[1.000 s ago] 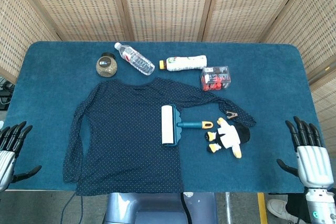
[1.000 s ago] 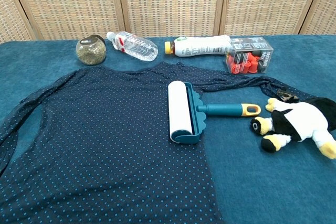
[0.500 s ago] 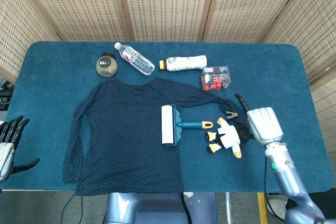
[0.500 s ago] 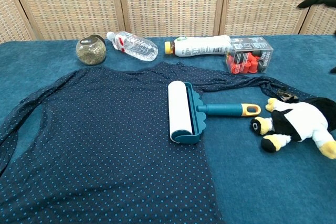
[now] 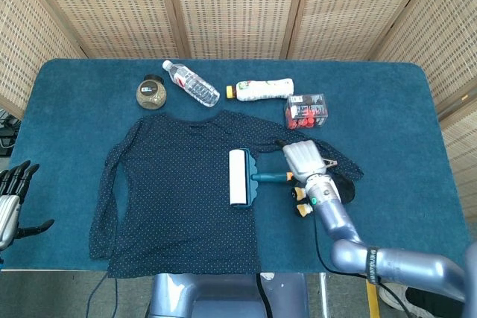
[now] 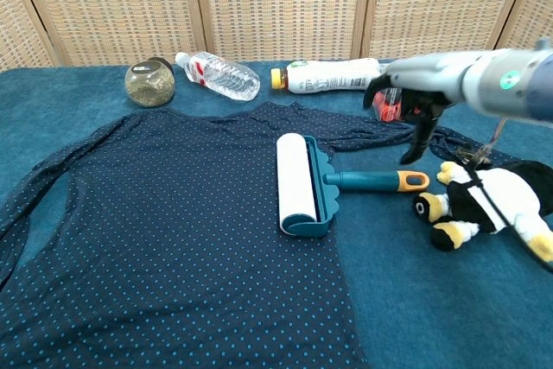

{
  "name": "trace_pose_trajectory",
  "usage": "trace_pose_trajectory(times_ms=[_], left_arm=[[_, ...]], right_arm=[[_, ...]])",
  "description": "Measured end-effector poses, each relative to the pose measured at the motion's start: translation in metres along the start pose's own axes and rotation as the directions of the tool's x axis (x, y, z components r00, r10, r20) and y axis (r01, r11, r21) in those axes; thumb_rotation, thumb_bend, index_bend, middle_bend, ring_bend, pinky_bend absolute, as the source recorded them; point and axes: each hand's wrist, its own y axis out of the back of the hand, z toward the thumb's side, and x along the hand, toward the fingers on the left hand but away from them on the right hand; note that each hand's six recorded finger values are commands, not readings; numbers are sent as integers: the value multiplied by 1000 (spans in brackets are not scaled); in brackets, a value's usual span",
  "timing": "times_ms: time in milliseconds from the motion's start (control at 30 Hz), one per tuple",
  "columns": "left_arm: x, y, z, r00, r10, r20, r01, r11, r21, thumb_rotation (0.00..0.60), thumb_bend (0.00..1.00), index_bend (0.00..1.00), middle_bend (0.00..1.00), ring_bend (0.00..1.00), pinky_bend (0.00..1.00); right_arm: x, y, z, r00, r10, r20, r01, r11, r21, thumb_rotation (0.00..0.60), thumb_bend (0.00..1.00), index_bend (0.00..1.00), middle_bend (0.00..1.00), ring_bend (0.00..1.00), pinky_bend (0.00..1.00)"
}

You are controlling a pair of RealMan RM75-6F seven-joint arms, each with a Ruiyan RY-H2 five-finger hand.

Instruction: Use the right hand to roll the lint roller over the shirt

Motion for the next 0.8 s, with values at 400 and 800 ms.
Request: trace_pose_trajectory(times_ms=[400, 800], left_arm=[[2, -2, -2, 1000, -6, -9, 6, 1000, 4, 600, 0, 0, 0, 0, 0], [3, -2, -3, 1000, -8, -12, 8, 1000, 0, 600, 0, 0, 0, 0, 0]], right_arm=[[-17, -29, 26, 998, 50, 25, -49, 998, -24, 600, 372, 375, 1000, 1000, 1000], [-21, -48, 37, 998, 63, 30, -63, 998, 5, 600, 436, 373, 1000, 1000, 1000]])
